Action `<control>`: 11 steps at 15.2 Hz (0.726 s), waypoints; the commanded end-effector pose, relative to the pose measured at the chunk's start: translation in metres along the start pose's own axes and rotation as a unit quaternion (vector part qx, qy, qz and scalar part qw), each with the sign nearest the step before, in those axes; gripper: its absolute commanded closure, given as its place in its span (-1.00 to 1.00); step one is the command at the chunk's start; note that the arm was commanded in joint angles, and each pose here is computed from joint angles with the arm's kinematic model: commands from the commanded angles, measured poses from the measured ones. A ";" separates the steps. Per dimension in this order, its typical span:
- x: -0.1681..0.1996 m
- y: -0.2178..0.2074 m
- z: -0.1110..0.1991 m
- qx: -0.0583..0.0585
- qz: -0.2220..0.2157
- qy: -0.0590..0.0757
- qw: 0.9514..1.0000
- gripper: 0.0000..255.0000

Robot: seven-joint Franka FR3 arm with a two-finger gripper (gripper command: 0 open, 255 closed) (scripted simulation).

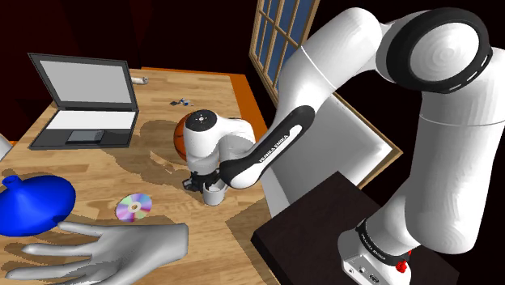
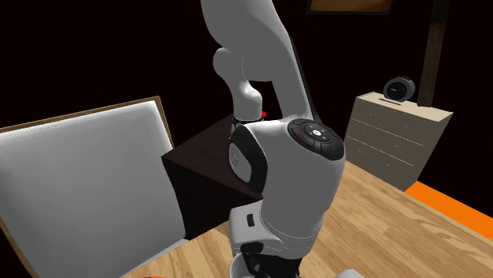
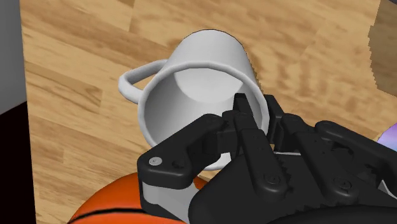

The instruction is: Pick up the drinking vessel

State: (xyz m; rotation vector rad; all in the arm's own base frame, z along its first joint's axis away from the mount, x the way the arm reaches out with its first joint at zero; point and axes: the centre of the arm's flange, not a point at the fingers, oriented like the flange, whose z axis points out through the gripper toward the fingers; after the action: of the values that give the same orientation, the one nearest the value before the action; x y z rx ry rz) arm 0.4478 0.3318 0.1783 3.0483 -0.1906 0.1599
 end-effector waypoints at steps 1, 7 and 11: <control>0.000 0.001 -0.011 0.000 0.000 0.000 1.000 1.00; 0.004 0.003 -0.042 0.000 0.000 0.000 1.000 1.00; 0.006 0.005 -0.063 0.000 0.000 0.000 1.000 1.00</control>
State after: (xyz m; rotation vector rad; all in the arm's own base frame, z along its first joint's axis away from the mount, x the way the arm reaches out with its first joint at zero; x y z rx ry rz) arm 0.4473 0.3318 0.2370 3.0484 -0.1906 0.1602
